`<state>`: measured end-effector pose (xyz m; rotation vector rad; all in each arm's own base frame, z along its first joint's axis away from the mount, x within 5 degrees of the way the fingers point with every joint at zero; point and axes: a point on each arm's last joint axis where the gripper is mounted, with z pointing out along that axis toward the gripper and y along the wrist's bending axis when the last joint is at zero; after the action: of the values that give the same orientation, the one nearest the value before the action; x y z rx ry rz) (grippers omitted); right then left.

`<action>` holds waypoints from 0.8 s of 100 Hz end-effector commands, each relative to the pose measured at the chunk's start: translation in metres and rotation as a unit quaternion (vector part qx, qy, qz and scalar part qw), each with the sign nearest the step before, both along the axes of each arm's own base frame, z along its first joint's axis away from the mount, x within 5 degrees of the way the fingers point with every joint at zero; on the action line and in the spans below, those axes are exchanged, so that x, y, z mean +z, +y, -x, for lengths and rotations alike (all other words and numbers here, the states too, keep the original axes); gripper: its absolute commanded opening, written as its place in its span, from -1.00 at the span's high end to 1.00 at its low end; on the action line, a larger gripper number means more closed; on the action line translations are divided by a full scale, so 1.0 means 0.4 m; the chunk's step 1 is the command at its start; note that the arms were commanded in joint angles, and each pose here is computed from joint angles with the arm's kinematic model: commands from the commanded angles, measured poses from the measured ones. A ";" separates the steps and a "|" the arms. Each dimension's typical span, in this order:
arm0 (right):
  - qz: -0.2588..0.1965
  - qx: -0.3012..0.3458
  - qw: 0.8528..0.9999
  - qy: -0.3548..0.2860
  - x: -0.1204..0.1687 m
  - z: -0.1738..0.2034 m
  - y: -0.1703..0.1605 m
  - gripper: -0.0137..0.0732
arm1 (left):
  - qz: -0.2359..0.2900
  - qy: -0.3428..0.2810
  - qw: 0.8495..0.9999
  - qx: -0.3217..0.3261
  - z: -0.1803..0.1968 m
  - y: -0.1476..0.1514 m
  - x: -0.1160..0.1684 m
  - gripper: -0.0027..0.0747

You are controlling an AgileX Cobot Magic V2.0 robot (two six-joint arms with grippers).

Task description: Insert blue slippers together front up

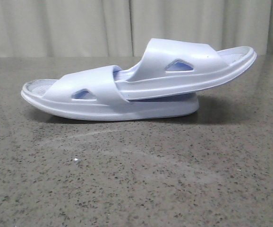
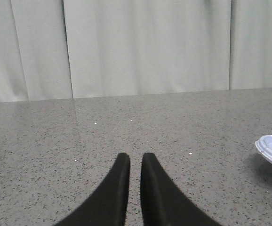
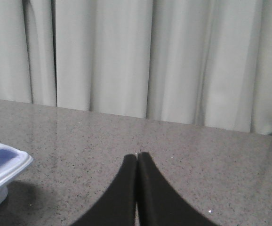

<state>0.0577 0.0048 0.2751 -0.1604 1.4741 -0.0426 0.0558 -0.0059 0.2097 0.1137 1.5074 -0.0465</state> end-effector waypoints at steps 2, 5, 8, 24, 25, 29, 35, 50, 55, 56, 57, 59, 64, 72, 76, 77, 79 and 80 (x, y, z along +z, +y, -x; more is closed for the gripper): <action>-0.012 -0.004 1.000 -0.028 0.008 0.003 -0.002 0.93 | 0.016 -0.053 0.998 -0.003 0.008 0.001 0.018 0.89; -0.011 -0.005 1.000 -0.024 -0.006 0.002 -0.002 0.93 | 0.016 -0.053 0.998 -0.003 0.008 0.001 0.018 0.89; -0.016 -0.007 1.000 -0.022 -0.017 0.004 -0.003 0.93 | 0.016 -0.053 0.998 -0.003 0.008 0.001 0.018 0.89; -0.032 -0.014 0.999 -0.027 -0.077 0.012 -0.006 0.93 | 0.016 -0.053 0.998 -0.003 0.008 0.001 0.018 0.89; -0.033 -0.014 0.999 -0.029 -0.079 0.013 -0.006 0.93 | 0.016 -0.053 0.998 -0.003 0.008 0.001 0.018 0.89; -0.035 -0.017 0.999 -0.033 -0.091 0.016 -0.007 0.93 | 0.016 -0.053 0.998 -0.003 0.008 0.001 0.018 0.89; -0.041 -0.021 0.998 -0.036 -0.105 0.018 -0.008 0.93 | 0.016 -0.053 0.998 -0.003 0.008 0.001 0.018 0.89; -0.044 -0.032 0.998 -0.017 -0.144 0.012 -0.011 0.93 | 0.016 -0.053 0.998 -0.003 0.008 0.001 0.018 0.89; -0.044 -0.031 0.998 -0.020 -0.152 0.010 -0.011 0.93 | 0.016 -0.053 0.998 -0.003 0.008 0.001 0.018 0.89; -0.044 -0.031 0.998 -0.021 -0.153 0.010 -0.010 0.93 | 0.016 -0.053 0.998 -0.003 0.008 0.001 0.018 0.89; -0.044 -0.031 0.998 -0.023 -0.155 0.009 -0.010 0.93 | 0.016 -0.053 0.998 -0.003 0.008 0.001 0.018 0.89; -0.044 -0.030 0.998 -0.025 -0.159 0.009 -0.010 0.93 | 0.016 -0.053 0.998 -0.003 0.008 0.001 0.018 0.89; -0.044 -0.030 0.998 -0.026 -0.164 0.008 -0.010 0.93 | 0.016 -0.053 0.998 -0.003 0.008 0.001 0.018 0.89; -0.044 -0.030 0.998 -0.023 -0.165 0.008 -0.010 0.93 | 0.016 -0.053 0.998 -0.003 0.008 0.001 0.018 0.89; -0.044 -0.030 0.998 -0.025 -0.164 0.008 -0.010 0.93 | 0.016 -0.053 0.998 -0.003 0.008 0.001 0.018 0.89; -0.044 -0.030 0.998 -0.025 -0.164 0.008 -0.010 0.93 | 0.016 -0.053 0.998 -0.003 0.008 0.001 0.018 0.89; -0.044 -0.030 0.998 -0.025 -0.164 0.008 -0.010 0.93 | 0.016 -0.053 0.998 -0.003 0.008 0.001 0.018 0.89; -0.044 -0.030 0.998 -0.025 -0.164 0.008 -0.010 0.93 | 0.016 -0.053 0.998 -0.003 0.008 0.001 0.018 0.89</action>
<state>0.0561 0.0006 0.2070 -0.0503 1.5202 -0.0323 0.0558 -0.0059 0.2097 0.1137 1.5074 -0.0465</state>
